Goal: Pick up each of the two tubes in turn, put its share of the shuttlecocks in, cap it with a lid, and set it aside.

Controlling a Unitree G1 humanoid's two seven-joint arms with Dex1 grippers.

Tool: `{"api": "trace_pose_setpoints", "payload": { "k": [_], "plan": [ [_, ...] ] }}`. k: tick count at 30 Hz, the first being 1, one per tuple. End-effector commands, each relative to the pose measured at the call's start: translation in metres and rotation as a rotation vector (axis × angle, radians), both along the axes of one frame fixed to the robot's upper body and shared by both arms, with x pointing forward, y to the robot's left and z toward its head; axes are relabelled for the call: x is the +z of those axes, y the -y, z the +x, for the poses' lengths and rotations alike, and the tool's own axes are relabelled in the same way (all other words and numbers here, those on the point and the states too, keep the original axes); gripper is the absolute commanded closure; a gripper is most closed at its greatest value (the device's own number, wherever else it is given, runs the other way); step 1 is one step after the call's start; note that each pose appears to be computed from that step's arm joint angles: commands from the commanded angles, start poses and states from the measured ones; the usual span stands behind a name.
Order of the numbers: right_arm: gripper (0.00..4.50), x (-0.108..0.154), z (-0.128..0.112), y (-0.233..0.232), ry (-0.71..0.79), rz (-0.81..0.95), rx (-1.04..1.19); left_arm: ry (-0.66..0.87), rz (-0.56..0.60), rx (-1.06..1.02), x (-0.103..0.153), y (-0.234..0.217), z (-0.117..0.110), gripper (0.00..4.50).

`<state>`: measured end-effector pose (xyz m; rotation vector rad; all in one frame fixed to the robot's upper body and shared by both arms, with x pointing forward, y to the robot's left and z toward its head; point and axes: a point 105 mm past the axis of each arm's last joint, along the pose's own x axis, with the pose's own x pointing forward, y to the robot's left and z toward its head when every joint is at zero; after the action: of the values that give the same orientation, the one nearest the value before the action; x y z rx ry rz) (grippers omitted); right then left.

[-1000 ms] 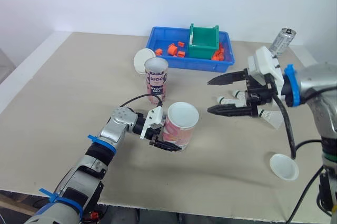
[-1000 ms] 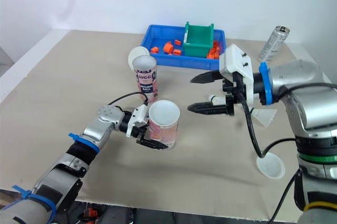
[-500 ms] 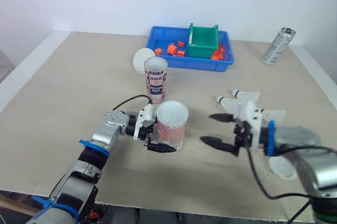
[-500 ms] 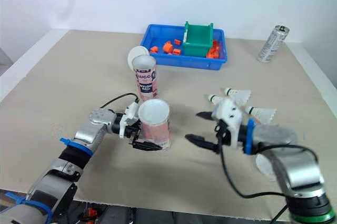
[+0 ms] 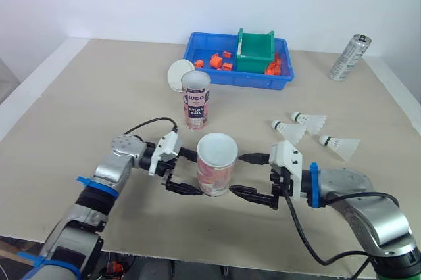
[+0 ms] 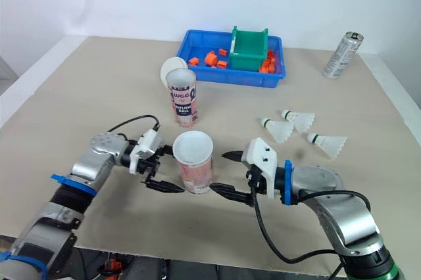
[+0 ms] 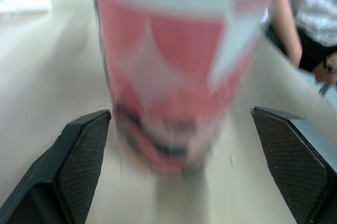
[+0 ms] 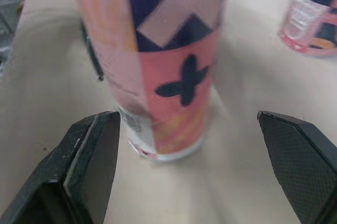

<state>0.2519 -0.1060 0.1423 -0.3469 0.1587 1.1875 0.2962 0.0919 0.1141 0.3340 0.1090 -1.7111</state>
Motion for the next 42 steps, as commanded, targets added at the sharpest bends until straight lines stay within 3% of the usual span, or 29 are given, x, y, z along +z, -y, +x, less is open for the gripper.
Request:
{"api": "trace_pose_setpoints", "payload": {
  "k": [1, 3, 5, 7, 14, 29, 31, 34, 42],
  "plan": [
    [0.0, -0.002, -0.001, -0.006, 0.042, -0.031, 0.047, 0.069, 0.001, 0.084, 0.012, -0.022, 0.01, 0.04],
    [0.0, -0.009, 0.0, -0.008, 0.04, -0.055, 0.061, 0.088, -0.032, 0.125, 0.025, -0.031, 0.011, 0.04],
    [0.0, -0.018, 0.0, -0.013, 0.043, -0.065, 0.085, 0.048, -0.17, 0.154, 0.058, -0.043, -0.002, 0.04],
    [0.0, -0.018, 0.003, -0.016, 0.057, -0.05, 0.092, 0.012, -0.209, 0.149, 0.071, -0.049, -0.018, 0.04],
    [0.0, -0.007, 0.006, -0.03, 0.084, 0.04, 0.152, -0.012, -0.198, 0.233, 0.085, -0.062, -0.044, 0.04],
    [0.0, 0.001, 0.015, -0.056, 0.109, 0.14, 0.247, 0.012, -0.232, 0.316, 0.093, -0.063, -0.048, 0.04],
    [0.42, 0.001, 0.017, -0.056, 0.109, 0.142, 0.244, 0.012, -0.232, 0.312, 0.091, -0.061, -0.048, 0.0],
    [1.4, 0.001, 0.02, -0.055, 0.106, 0.144, 0.224, 0.026, -0.213, 0.303, 0.088, -0.056, -0.045, 0.0],
    [1.4, 0.02, 0.023, -0.039, 0.121, 0.186, 0.156, 0.024, -0.273, 0.208, 0.102, -0.028, -0.035, 0.0]
  ]
}}
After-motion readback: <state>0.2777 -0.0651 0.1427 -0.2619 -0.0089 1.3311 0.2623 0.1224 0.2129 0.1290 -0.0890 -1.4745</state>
